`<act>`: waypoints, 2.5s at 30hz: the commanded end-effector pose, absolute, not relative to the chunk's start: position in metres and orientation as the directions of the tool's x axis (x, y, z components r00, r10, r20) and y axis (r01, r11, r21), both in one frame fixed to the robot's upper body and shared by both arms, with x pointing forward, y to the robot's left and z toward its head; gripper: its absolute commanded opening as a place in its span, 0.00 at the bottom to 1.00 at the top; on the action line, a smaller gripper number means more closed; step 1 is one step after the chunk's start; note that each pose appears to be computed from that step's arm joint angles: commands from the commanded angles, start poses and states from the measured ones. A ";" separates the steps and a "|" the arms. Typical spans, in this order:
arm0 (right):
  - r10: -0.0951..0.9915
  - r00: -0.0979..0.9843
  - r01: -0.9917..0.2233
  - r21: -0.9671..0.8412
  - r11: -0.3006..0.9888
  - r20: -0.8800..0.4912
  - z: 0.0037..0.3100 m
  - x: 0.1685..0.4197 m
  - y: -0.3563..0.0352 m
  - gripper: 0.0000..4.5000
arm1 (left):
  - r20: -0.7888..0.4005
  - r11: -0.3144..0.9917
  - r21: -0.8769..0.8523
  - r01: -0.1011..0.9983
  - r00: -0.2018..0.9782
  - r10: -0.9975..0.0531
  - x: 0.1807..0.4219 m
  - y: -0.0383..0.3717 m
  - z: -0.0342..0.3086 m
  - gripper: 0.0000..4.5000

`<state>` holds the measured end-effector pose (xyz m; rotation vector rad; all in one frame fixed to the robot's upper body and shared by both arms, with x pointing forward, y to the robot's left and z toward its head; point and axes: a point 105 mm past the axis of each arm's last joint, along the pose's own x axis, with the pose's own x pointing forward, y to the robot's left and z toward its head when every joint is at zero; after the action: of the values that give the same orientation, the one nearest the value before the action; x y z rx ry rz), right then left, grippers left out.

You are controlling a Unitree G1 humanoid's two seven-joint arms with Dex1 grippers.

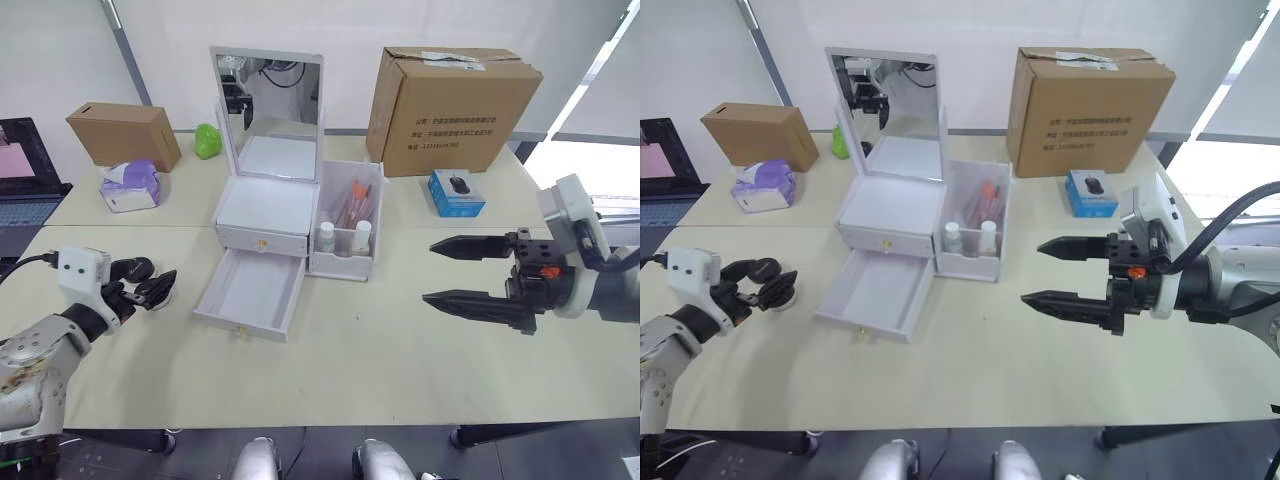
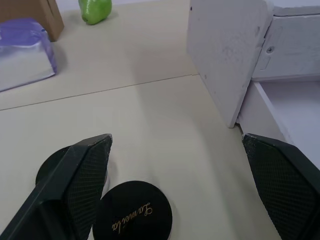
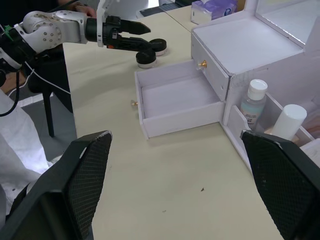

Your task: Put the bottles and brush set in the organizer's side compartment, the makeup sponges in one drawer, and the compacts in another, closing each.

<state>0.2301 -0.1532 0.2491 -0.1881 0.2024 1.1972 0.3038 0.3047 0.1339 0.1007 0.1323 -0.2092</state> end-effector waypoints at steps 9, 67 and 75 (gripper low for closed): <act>0.891 0.376 -0.926 -0.071 0.371 -0.255 0.256 0.227 -0.158 1.00 | -0.132 0.996 0.039 0.079 0.989 -0.074 0.286 0.317 0.117 0.99; 0.859 0.448 -0.894 -0.117 0.433 -0.248 0.260 0.228 -0.149 1.00 | -0.152 0.620 0.183 0.763 0.645 -0.749 0.309 0.216 0.132 0.65; 0.857 0.455 -0.891 -0.116 0.440 -0.243 0.262 0.232 -0.142 1.00 | -0.191 0.638 0.182 0.748 0.663 -0.724 0.311 0.230 0.124 0.65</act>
<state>0.2339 -0.1459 0.2561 -0.2332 0.1769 1.0793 0.3099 0.2233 0.1173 0.2240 0.1179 -0.8534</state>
